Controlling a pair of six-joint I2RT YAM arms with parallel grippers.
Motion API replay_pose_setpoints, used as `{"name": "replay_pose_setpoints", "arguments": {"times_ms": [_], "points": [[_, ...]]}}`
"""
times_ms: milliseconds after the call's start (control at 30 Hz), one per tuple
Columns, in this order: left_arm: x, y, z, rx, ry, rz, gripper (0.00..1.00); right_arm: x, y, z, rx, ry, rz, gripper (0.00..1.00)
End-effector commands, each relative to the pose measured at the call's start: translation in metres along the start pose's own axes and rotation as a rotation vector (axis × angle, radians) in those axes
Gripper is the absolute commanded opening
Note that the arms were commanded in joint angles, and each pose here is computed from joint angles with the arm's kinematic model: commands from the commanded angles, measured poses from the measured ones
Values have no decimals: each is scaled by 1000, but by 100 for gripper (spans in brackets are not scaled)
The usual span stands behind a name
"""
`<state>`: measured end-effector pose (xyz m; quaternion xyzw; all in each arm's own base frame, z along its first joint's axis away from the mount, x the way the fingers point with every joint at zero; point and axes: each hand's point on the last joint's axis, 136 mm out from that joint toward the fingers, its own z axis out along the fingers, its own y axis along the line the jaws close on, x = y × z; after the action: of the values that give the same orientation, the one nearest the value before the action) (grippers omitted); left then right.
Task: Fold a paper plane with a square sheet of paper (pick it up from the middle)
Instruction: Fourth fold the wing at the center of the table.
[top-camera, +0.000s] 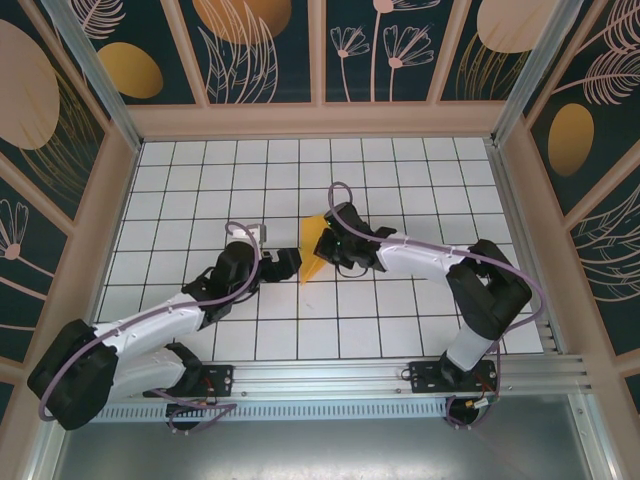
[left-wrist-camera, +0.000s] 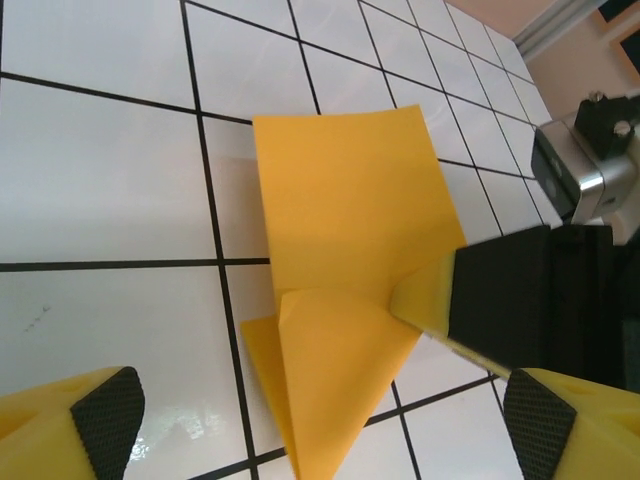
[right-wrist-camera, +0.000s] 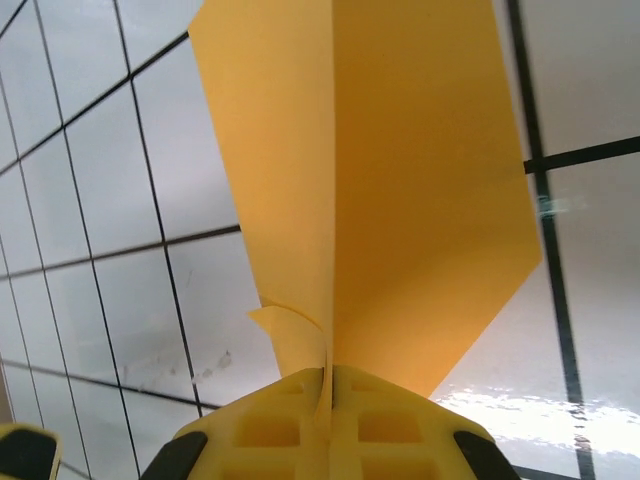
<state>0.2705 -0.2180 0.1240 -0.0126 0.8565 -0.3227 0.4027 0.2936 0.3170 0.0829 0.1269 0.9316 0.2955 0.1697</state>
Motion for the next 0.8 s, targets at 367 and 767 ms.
{"name": "replay_pose_setpoints", "arguments": {"times_ms": [367,767], "points": [[-4,-6,1,93,-117,263,96,-9,-5,13,73,-33,363,0],[26,-5,28,137,-36,464,79,3,-23,28,103,42,435,0]]}}
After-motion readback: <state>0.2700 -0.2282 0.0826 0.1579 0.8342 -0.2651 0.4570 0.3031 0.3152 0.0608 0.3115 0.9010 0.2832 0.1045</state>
